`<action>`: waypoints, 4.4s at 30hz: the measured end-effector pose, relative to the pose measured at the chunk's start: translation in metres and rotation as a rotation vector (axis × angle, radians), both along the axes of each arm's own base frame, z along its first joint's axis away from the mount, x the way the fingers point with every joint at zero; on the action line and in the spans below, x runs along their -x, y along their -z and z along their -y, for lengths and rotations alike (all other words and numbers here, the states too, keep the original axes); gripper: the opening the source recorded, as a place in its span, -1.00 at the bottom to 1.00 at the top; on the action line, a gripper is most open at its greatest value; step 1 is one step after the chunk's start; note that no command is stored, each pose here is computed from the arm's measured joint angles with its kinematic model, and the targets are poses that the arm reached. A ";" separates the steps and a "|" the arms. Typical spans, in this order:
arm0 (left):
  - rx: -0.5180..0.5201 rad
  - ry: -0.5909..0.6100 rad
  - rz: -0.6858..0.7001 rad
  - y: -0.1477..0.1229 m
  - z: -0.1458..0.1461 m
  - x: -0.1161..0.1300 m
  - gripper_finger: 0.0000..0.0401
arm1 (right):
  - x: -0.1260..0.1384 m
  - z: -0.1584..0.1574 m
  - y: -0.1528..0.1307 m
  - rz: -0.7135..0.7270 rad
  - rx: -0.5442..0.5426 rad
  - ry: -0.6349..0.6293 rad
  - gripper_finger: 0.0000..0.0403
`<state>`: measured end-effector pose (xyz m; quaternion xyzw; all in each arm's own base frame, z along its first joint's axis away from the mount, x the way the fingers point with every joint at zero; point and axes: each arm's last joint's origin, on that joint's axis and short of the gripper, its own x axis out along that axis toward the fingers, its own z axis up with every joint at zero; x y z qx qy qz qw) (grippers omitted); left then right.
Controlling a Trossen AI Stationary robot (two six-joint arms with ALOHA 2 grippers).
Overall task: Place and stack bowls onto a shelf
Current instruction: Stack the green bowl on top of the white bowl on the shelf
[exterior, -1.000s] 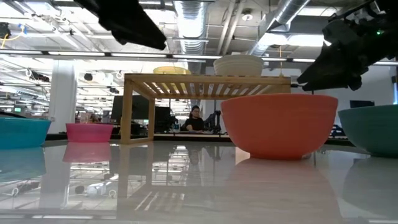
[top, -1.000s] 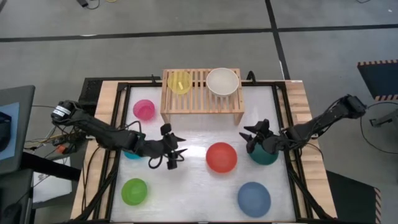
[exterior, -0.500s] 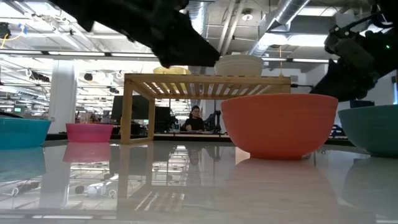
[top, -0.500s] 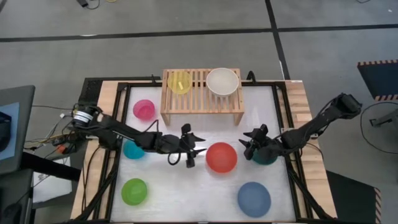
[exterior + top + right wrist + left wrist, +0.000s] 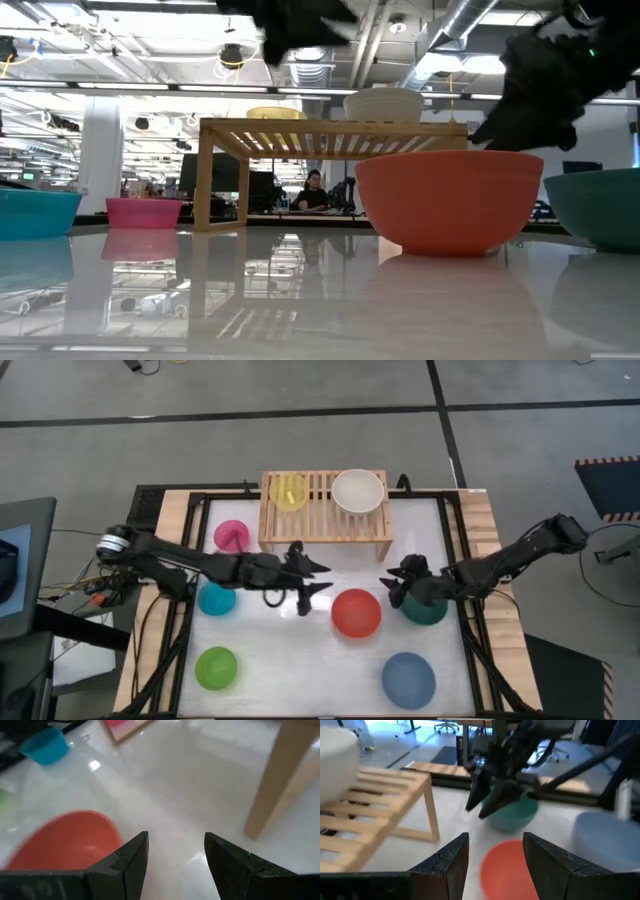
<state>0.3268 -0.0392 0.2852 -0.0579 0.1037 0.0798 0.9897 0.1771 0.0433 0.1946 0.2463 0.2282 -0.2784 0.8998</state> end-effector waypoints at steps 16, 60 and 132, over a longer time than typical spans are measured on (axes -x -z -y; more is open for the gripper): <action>0.169 0.038 -0.208 -0.051 0.019 0.091 -0.15 | 0.006 0.023 -0.053 -0.074 -0.280 0.136 0.08; 0.191 0.225 -0.084 -0.005 -0.055 -0.005 -0.15 | -0.006 0.033 -0.015 -0.493 -0.524 0.046 0.08; 0.182 -0.030 -0.256 -0.019 -0.049 0.036 -0.15 | -0.034 0.006 -0.005 -0.603 -0.550 0.124 0.08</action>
